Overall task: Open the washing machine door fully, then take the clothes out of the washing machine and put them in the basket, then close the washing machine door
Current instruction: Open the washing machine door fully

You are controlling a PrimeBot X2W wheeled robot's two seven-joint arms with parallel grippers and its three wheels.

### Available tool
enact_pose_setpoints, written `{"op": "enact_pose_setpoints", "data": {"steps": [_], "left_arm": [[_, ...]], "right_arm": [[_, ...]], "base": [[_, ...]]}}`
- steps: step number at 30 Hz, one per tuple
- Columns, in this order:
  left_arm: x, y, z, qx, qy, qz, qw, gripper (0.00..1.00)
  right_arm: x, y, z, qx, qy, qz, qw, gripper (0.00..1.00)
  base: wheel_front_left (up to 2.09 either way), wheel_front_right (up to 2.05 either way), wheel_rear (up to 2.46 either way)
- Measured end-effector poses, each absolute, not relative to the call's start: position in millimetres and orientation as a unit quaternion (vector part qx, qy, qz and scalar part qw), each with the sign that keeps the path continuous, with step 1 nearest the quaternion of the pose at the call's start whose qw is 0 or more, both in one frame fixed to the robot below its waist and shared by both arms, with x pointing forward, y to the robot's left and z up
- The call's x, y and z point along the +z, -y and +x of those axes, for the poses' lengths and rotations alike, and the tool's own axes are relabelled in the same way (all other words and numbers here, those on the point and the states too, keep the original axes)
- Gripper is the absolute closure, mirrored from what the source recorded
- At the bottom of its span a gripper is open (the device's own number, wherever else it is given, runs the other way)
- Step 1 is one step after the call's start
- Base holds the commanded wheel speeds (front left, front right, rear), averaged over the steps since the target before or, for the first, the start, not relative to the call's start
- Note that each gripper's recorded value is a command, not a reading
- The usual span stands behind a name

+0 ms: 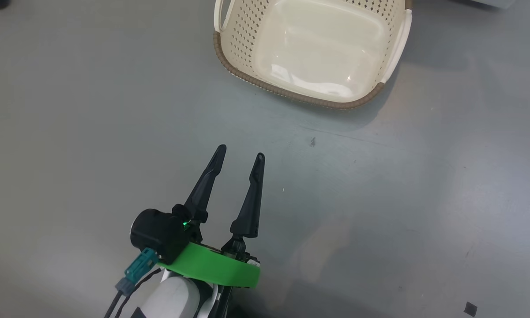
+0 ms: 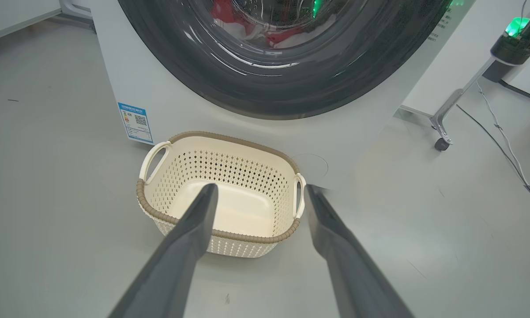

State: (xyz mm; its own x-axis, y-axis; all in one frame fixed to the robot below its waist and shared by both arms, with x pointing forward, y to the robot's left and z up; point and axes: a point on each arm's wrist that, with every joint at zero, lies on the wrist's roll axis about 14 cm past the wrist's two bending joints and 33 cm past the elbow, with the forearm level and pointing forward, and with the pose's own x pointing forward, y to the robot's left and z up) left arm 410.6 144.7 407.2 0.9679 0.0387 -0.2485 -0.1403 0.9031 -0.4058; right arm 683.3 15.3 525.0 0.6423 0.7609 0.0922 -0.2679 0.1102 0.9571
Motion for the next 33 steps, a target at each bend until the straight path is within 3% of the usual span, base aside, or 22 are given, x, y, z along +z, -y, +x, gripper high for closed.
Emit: {"op": "enact_pose_setpoints", "data": {"steps": [15, 22, 33], "left_arm": [[409.7, -157.4, 405.8, 0.069, -0.116, -0.211, 0.968, 0.0], [411.6, -158.4, 405.1, 0.071, -0.113, -0.211, 0.968, 0.0], [413.4, -158.3, 403.7, 0.071, -0.111, -0.212, 0.968, 0.0]], "right_arm": [[515.7, -38.8, 696.1, 0.367, -0.249, 0.588, 0.676, 1.0], [495.3, -45.4, 694.5, 0.358, -0.296, 0.605, 0.646, 1.0], [497.6, -50.6, 695.3, 0.363, -0.314, 0.599, 0.641, 1.0]], "base": [[0.0, 0.0, 0.0], [0.0, 0.0, 0.0], [0.0, 0.0, 0.0]]}}
